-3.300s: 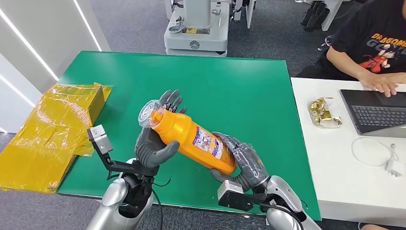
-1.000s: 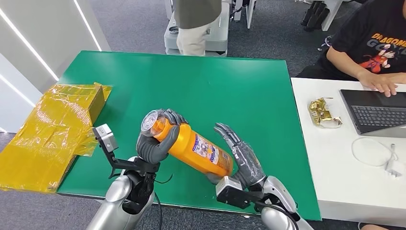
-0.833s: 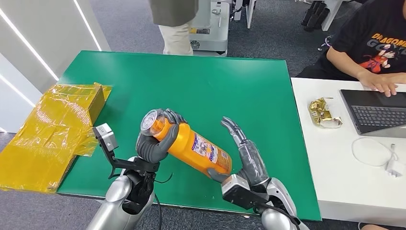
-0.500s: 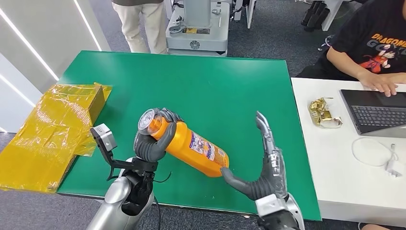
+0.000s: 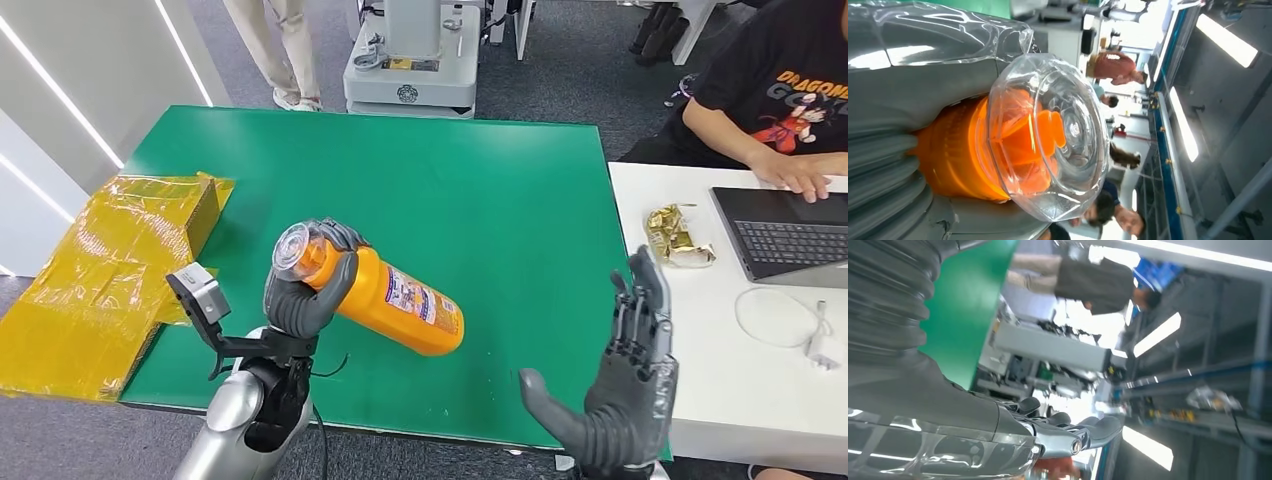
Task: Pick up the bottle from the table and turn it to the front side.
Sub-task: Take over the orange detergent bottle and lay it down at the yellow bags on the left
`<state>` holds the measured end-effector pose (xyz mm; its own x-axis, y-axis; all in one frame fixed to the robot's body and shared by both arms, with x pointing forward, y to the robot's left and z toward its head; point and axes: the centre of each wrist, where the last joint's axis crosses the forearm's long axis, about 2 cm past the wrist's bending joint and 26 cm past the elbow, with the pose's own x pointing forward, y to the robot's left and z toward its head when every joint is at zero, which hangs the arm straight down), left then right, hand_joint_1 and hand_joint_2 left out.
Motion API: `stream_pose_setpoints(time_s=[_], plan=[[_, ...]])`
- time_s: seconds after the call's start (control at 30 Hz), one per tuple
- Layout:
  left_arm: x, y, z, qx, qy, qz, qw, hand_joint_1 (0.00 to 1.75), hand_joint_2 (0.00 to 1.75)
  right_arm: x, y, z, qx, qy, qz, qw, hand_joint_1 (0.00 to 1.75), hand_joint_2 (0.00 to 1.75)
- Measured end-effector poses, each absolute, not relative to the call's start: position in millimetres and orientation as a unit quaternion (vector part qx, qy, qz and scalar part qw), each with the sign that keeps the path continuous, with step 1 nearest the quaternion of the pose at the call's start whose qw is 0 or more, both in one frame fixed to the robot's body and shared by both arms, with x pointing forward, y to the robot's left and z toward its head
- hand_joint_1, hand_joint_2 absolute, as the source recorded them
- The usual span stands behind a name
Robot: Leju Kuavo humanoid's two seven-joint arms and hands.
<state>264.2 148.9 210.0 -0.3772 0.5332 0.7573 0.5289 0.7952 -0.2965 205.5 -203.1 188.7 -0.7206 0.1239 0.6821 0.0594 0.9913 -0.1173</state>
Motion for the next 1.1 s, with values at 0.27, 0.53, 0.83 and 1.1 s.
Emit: stream_pose_setpoints(time_s=[0.27, 0.53, 0.83, 1.1], plan=[[264.9, 187.2, 216.4, -0.157, -0.883, -0.090, 0.433, 1.75, 1.75, 176.8, -201.8, 196.7, -0.058, -0.935, 0.021, 0.349, 0.00, 1.75], [261.4, 216.3, 215.5, -0.059, -0.894, -0.123, 0.426, 1.75, 1.75, 165.1, -199.9, 198.1, -0.047, -0.935, 0.013, 0.353, 0.00, 1.75], [258.0, 268.1, 215.7, 0.127, -0.866, -0.277, 0.396, 1.75, 1.75, 160.8, -197.9, 199.4, -0.024, -0.938, 0.017, 0.345, 0.00, 1.75], [268.9, 319.7, 230.4, 0.236, -0.808, -0.400, 0.363, 1.75, 1.75, 157.2, -197.7, 198.6, -0.001, -0.937, 0.009, 0.349, 0.00, 1.75]])
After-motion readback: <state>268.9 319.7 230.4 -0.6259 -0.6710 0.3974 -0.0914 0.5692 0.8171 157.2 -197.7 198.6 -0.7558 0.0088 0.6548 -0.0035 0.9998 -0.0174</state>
